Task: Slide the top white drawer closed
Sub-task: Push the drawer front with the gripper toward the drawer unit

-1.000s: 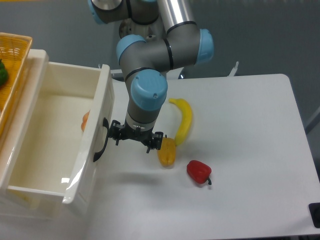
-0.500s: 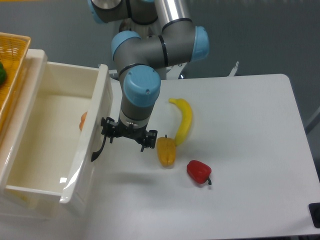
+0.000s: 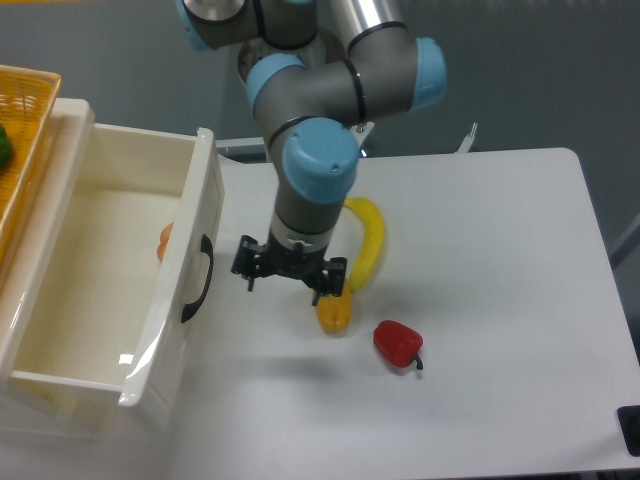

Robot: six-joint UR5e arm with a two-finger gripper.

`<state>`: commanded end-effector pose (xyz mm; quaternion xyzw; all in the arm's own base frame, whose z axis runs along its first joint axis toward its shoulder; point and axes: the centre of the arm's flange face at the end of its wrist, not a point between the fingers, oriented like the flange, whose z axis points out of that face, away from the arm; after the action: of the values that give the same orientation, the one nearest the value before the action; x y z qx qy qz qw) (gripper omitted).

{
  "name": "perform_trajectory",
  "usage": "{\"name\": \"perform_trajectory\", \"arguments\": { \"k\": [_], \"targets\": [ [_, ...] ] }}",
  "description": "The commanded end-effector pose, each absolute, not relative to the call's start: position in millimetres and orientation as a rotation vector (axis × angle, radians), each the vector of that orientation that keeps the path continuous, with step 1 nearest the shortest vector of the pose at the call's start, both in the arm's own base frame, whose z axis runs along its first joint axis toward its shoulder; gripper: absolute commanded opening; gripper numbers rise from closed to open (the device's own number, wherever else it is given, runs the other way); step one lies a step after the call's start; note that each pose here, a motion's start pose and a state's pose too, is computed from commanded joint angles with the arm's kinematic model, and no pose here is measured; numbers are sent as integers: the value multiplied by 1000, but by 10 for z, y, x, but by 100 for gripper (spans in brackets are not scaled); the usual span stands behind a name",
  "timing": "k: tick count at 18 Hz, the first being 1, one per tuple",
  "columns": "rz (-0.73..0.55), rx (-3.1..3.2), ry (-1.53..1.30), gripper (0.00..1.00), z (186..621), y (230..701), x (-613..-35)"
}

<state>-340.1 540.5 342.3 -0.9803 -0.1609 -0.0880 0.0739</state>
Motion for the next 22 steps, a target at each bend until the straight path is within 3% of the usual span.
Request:
{"name": "perform_trajectory", "arguments": {
  "k": [7, 22],
  "targets": [
    [-332, -2997, -469, 100, 2991, 5502, -3380],
    [-429, -3011, -405, 100, 2788, 5636, -3000]
  ]
}}
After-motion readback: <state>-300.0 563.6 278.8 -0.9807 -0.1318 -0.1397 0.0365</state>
